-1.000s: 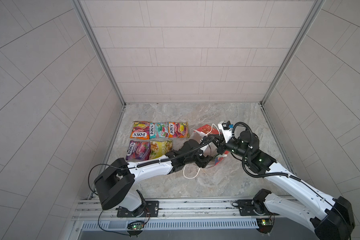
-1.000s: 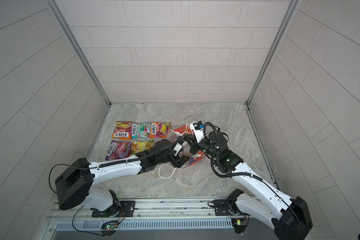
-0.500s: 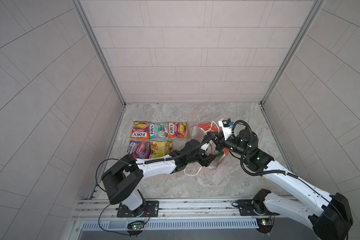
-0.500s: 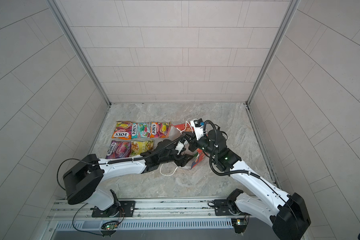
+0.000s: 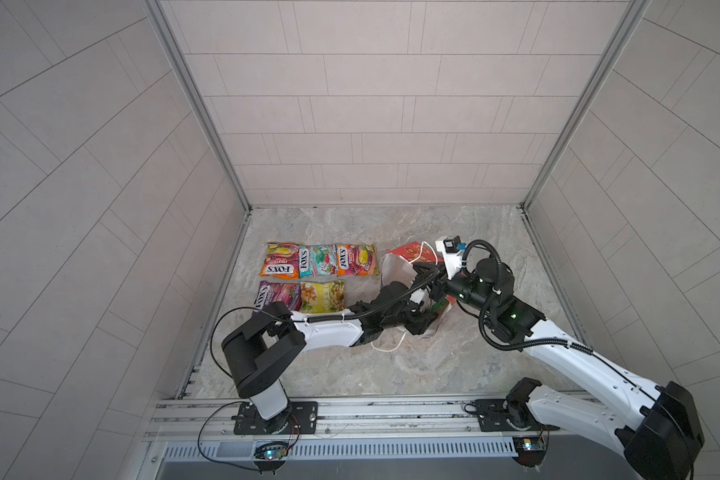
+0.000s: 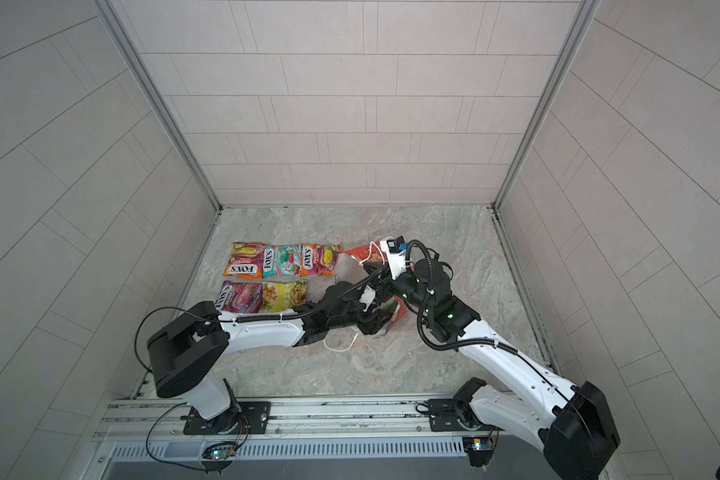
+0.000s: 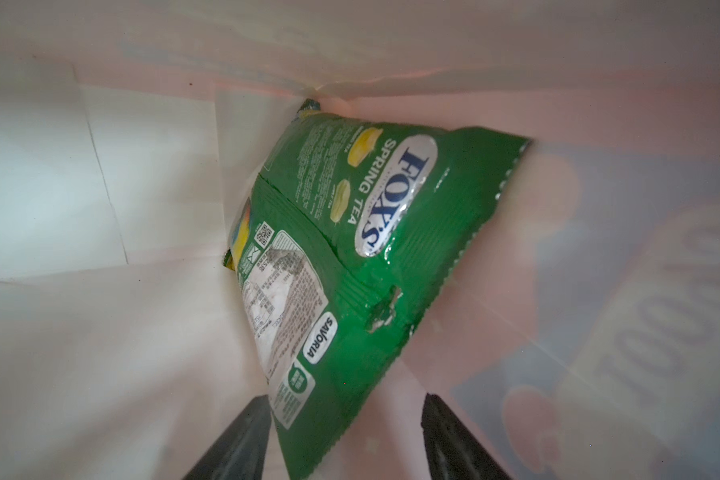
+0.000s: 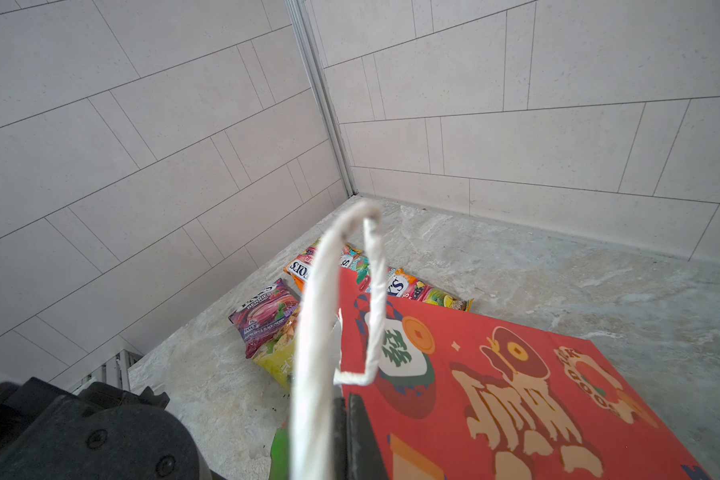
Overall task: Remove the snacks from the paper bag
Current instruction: 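Lower the left gripper into the bag and close it on the green packet, then lift the green packet up out of the bag with the left gripper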
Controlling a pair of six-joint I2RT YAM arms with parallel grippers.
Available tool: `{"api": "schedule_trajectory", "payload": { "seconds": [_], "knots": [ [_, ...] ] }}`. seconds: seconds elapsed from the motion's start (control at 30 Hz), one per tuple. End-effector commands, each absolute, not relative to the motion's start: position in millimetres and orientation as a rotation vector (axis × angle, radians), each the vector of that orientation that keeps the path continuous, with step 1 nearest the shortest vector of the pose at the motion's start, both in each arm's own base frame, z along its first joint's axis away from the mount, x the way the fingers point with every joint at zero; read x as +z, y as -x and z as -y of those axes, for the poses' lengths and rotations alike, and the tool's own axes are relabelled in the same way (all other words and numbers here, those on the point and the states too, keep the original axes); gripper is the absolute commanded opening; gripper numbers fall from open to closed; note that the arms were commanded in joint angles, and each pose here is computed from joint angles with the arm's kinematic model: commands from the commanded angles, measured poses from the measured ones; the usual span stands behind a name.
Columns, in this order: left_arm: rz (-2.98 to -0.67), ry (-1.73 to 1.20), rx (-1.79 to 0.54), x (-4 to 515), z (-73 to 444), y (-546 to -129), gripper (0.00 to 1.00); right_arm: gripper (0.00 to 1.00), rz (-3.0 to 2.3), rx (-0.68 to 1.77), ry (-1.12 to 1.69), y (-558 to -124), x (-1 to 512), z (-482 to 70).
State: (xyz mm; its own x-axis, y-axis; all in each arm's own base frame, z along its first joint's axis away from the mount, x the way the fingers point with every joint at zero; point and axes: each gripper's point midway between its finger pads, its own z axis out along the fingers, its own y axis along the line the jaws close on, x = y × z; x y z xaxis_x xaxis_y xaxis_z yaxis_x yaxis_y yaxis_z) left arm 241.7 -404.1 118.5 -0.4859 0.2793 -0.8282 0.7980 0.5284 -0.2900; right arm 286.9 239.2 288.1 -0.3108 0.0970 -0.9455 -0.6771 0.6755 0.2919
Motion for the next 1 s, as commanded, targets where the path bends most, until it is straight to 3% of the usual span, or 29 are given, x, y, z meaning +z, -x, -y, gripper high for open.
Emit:
{"api": "schedule_trajectory", "payload": {
  "seconds": [0.0, 0.13, 0.73, 0.87, 0.97],
  "knots": [
    [-1.945, -0.86, -0.896, 141, 415, -248, 0.66, 0.0, -1.687, 0.832, 0.47, -285, 304, -241],
    [-1.968, -0.837, -0.843, 135, 416, -257, 0.7, 0.0, -1.69, 0.831, 0.451, -287, 304, -240],
    [-1.998, -0.828, -0.754, 110, 440, -287, 0.69, 0.0, -1.689, 0.861, 0.457, -285, 300, -243],
    [-1.999, -0.833, -0.75, 103, 445, -292, 0.63, 0.0, -1.688, 0.855, 0.461, -285, 301, -243],
    [-1.998, -0.829, -0.746, 102, 446, -296, 0.5, 0.0, -1.693, 0.843, 0.46, -285, 300, -241]
  ]
}}
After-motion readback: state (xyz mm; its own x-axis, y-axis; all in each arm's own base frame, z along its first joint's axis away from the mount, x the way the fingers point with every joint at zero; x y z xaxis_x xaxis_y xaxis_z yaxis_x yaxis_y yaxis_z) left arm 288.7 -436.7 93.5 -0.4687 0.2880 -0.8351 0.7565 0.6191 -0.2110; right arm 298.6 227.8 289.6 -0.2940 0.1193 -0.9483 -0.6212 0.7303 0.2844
